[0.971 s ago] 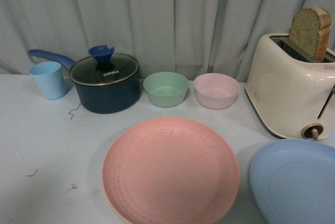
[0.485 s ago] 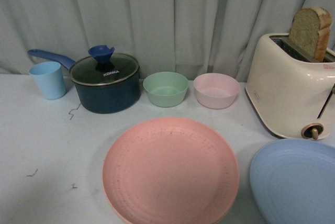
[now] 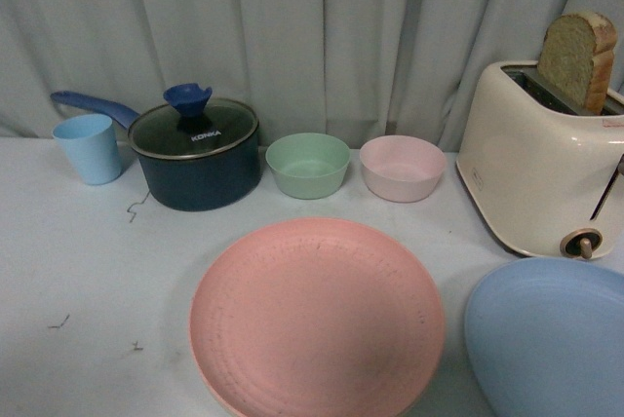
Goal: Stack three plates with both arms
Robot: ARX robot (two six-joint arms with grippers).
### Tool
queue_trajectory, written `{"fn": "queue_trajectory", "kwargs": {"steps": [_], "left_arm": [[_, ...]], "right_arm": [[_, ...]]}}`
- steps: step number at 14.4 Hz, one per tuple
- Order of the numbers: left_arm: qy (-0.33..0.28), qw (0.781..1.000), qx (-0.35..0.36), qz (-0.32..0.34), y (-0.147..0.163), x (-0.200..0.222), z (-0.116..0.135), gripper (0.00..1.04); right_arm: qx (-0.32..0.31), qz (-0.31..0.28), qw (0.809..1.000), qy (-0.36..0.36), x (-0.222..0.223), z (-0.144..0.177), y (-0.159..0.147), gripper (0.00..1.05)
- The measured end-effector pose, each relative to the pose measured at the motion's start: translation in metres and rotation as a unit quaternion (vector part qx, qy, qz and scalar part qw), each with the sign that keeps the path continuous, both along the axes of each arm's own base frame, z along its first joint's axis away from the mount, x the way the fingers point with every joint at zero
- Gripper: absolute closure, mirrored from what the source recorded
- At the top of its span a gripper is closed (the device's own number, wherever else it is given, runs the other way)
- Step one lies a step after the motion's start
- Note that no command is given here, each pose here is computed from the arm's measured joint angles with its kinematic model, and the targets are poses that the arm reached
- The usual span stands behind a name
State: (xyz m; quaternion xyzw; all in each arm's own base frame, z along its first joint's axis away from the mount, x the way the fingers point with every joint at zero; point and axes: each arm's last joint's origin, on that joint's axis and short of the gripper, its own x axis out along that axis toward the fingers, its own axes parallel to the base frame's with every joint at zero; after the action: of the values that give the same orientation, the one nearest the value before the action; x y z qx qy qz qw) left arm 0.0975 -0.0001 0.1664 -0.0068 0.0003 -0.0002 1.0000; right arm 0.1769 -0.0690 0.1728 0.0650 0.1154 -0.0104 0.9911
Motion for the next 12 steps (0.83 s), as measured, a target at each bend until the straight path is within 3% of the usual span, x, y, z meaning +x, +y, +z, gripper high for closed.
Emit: {"fn": "queue_trajectory", "kwargs": {"steps": [1,8,10,11,12], "left_arm": [[0.000,1.000,0.000,0.000,0.000,0.000,0.000,0.07],[0.000,1.000,0.000,0.000,0.000,0.000,0.000,0.07],[0.000,1.000,0.000,0.000,0.000,0.000,0.000,0.07],[0.000,1.000,0.000,0.000,0.000,0.000,0.000,0.07],[0.000,1.000,0.000,0.000,0.000,0.000,0.000,0.07]], "right_arm": [[0.014,-0.016,0.999,0.042,0.019,-0.013,-0.010,0.06],[0.036,-0.040,0.990,0.131,0.045,-0.047,-0.022,0.06],[0.015,-0.047,0.974,0.221,0.073,-0.093,-0.020,0.06],[-0.009,-0.032,0.959,0.282,0.087,-0.122,-0.004,0.06],[-0.015,-0.025,0.955,0.296,0.091,-0.132,0.002,0.06]]}}
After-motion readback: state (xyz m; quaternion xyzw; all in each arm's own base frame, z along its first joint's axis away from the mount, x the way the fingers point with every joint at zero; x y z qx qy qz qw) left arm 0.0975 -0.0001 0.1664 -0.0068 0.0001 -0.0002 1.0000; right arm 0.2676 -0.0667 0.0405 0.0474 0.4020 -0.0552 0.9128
